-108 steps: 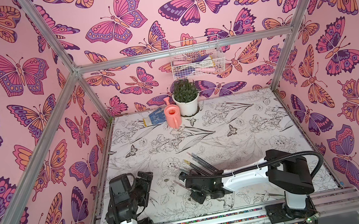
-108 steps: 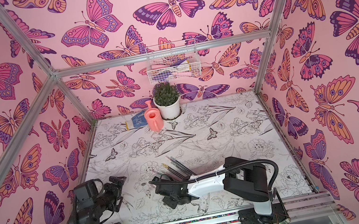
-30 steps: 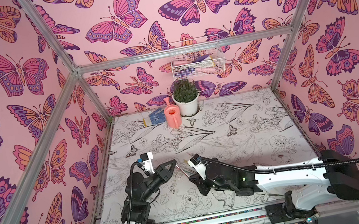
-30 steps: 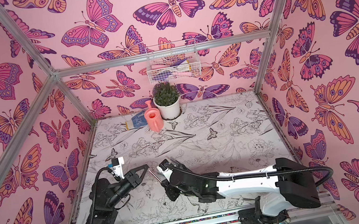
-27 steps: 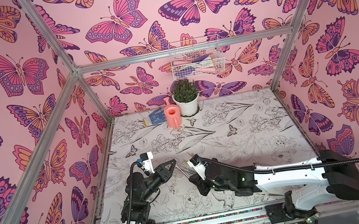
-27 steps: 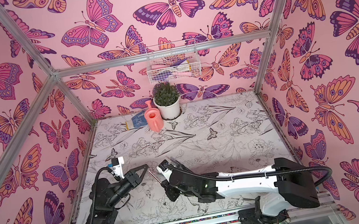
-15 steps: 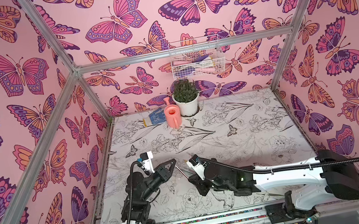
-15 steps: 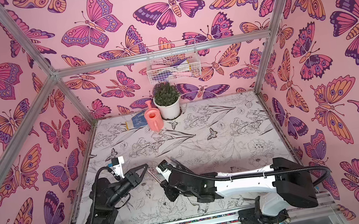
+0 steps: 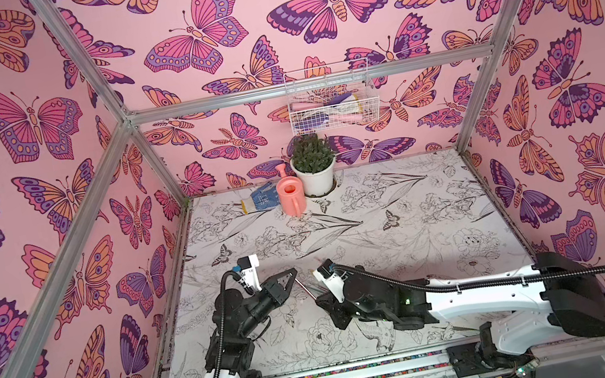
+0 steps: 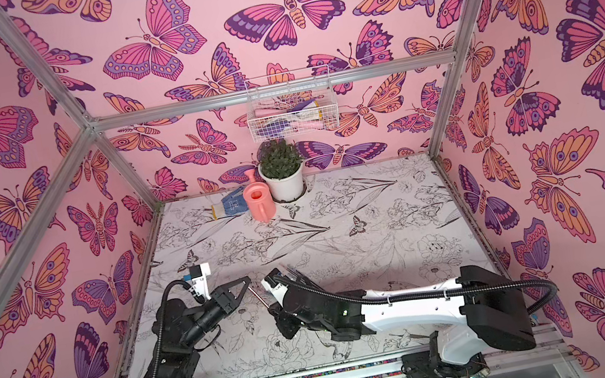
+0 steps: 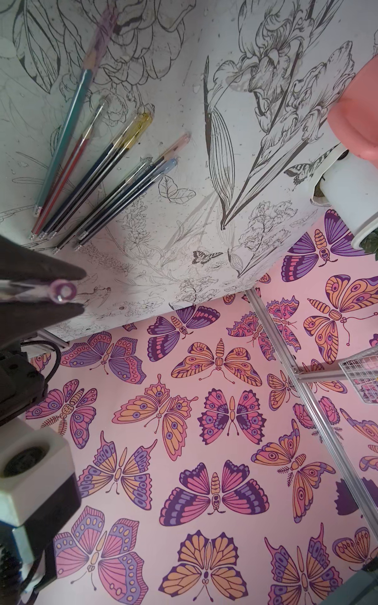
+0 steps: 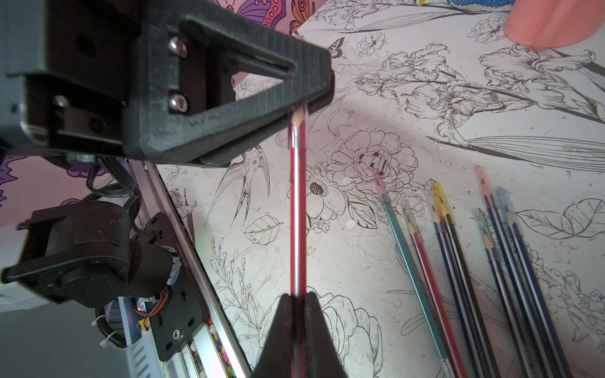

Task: Remove the protective cover of the pencils
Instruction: Remove the protective sleeve from the pencil.

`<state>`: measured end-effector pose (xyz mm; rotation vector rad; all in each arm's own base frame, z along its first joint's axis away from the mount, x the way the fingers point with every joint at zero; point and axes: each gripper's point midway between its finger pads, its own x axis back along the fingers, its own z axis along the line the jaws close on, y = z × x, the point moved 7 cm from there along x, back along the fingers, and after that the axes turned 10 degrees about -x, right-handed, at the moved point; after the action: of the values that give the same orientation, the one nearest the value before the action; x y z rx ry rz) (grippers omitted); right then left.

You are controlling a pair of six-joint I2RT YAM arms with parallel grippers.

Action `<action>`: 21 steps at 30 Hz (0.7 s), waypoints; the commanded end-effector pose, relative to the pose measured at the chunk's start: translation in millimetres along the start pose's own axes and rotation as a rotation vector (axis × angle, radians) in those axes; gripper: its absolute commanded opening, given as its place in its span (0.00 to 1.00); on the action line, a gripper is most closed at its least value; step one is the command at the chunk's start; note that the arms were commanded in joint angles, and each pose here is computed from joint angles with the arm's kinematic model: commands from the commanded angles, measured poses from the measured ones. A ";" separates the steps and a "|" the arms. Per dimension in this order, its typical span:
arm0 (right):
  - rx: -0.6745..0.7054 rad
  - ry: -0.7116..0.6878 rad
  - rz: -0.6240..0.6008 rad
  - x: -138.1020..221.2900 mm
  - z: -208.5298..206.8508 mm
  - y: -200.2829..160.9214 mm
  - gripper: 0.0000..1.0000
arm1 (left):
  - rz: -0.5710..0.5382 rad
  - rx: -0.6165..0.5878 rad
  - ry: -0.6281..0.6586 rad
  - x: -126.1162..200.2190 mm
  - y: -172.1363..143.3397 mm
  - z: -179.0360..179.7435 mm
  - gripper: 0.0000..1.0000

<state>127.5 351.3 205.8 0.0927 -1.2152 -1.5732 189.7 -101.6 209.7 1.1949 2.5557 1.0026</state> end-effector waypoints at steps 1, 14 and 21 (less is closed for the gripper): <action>-0.006 0.027 -0.028 1.0 8.1 10.4 0.00 | -0.006 -0.008 0.010 -1.8 -1.1 3.8 0.03; -0.012 0.036 -0.031 6.6 6.0 8.3 0.00 | -0.074 0.027 0.048 2.2 0.5 9.6 0.02; -0.013 0.053 -0.020 8.4 6.7 6.3 0.00 | -0.107 0.047 0.080 4.3 2.2 13.0 0.02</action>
<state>128.3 352.0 208.2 0.1033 -1.2085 -1.5826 189.0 -98.2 208.4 1.1331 2.6155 0.9606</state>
